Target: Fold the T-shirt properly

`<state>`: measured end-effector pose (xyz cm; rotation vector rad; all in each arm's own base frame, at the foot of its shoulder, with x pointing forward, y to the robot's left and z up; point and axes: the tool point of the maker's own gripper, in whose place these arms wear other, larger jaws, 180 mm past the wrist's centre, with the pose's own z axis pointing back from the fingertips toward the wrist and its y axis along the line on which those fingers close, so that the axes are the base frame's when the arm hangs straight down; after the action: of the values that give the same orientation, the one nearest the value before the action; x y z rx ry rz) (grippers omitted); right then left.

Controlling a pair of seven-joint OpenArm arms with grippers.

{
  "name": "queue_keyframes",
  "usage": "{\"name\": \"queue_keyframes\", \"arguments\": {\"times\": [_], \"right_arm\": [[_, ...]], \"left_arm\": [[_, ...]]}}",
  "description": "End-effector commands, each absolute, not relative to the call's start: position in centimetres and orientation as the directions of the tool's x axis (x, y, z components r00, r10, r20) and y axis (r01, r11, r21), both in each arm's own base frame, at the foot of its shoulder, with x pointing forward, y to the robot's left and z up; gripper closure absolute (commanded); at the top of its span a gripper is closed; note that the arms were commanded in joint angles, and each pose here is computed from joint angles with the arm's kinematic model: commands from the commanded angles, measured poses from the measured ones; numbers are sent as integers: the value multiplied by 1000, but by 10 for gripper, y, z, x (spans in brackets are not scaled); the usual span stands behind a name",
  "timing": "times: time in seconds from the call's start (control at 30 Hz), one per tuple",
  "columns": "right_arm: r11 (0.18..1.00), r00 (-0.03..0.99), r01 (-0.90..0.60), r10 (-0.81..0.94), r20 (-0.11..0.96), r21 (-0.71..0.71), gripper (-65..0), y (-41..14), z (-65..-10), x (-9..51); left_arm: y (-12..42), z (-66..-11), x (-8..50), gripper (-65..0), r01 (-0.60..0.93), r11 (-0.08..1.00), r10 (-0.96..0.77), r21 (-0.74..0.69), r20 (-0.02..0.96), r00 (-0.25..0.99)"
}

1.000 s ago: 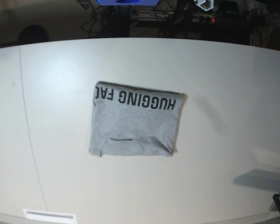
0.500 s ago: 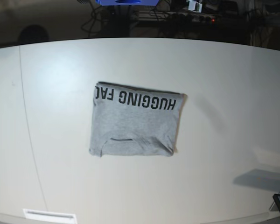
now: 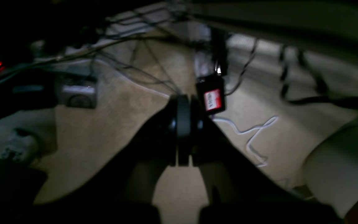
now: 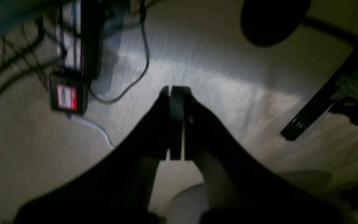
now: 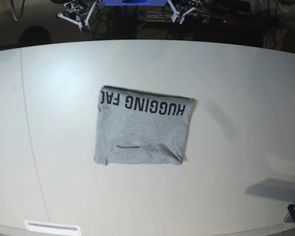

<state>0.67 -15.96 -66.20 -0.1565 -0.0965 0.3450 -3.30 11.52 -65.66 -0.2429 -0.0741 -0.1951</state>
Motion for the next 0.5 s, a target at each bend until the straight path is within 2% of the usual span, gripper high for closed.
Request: {"name": "queue_keyframes", "arguments": {"times": [0.0, 0.17, 0.47], "right_arm": [[931, 938, -324, 339, 68, -168, -1, -159, -662, 5], [935, 939, -322, 335, 77, -145, -1, -143, -662, 3], [935, 940, -326, 337, 58, -138, -1, -142, -663, -9]], "left_arm": [[113, -657, -35, 0, 203, 950, -187, -239, 87, 978], [92, -656, -32, 0, 201, 943, -182, -266, 95, 979], [92, -657, -29, 0, 201, 943, -183, -265, 93, 979]]}}
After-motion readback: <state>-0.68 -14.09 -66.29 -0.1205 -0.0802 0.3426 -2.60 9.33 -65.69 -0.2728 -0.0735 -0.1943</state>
